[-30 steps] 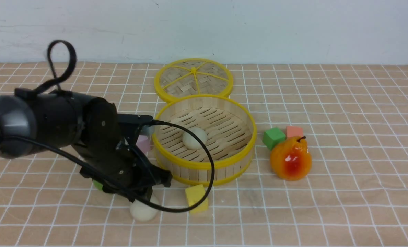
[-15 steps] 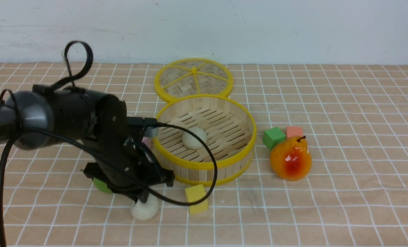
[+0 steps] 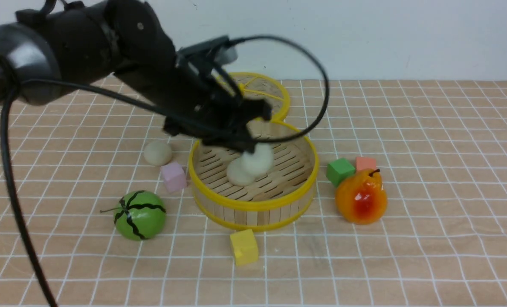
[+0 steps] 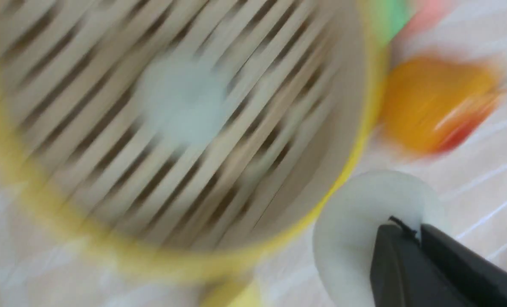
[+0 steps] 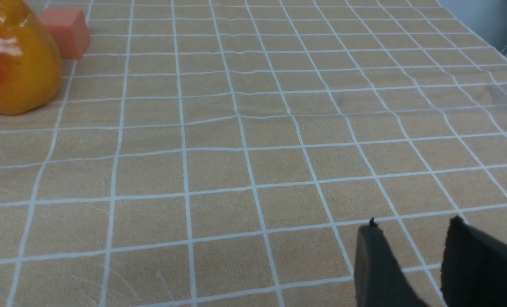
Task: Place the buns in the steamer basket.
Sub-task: Use the left arm to put the steamed stuffed bun into the steamer
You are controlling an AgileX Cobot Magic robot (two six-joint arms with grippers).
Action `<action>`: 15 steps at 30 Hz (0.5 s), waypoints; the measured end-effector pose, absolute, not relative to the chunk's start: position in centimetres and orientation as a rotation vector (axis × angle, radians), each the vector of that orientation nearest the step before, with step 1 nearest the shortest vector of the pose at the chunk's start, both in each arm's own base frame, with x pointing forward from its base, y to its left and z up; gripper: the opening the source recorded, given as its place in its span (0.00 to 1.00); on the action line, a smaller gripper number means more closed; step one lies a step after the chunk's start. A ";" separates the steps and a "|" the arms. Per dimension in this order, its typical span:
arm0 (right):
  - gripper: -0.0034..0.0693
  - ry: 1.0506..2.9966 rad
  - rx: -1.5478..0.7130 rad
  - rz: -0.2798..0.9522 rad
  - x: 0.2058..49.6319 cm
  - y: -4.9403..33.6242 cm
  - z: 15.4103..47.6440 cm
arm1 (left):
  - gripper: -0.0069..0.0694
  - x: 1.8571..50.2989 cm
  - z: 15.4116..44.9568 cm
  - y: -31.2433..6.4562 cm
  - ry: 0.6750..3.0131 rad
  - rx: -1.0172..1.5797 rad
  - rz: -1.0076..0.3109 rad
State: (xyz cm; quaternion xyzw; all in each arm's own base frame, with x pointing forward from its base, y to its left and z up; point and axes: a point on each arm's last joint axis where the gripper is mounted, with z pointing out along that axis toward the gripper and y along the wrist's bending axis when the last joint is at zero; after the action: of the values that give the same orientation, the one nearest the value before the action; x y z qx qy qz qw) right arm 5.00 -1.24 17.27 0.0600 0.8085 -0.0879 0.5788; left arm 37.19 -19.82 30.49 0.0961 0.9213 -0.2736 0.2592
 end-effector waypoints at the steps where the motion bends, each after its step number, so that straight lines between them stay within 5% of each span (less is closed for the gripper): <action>1: 0.38 1.891 0.140 -0.205 5.0 -1.2 17.3 | 0.07 38.0 30.0 -20.2 2.475 0.259 -0.751; 15: 0.38 1.891 0.140 -0.205 5.0 -1.2 17.3 | 0.11 44.5 21.4 -24.4 2.545 0.311 -0.726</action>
State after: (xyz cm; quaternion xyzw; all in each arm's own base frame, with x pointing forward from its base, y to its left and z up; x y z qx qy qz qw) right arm 5.00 -1.24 17.27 0.0600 0.8085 -0.0879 0.5788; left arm 44.49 -24.37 21.40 0.1135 0.9280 -0.2649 0.2361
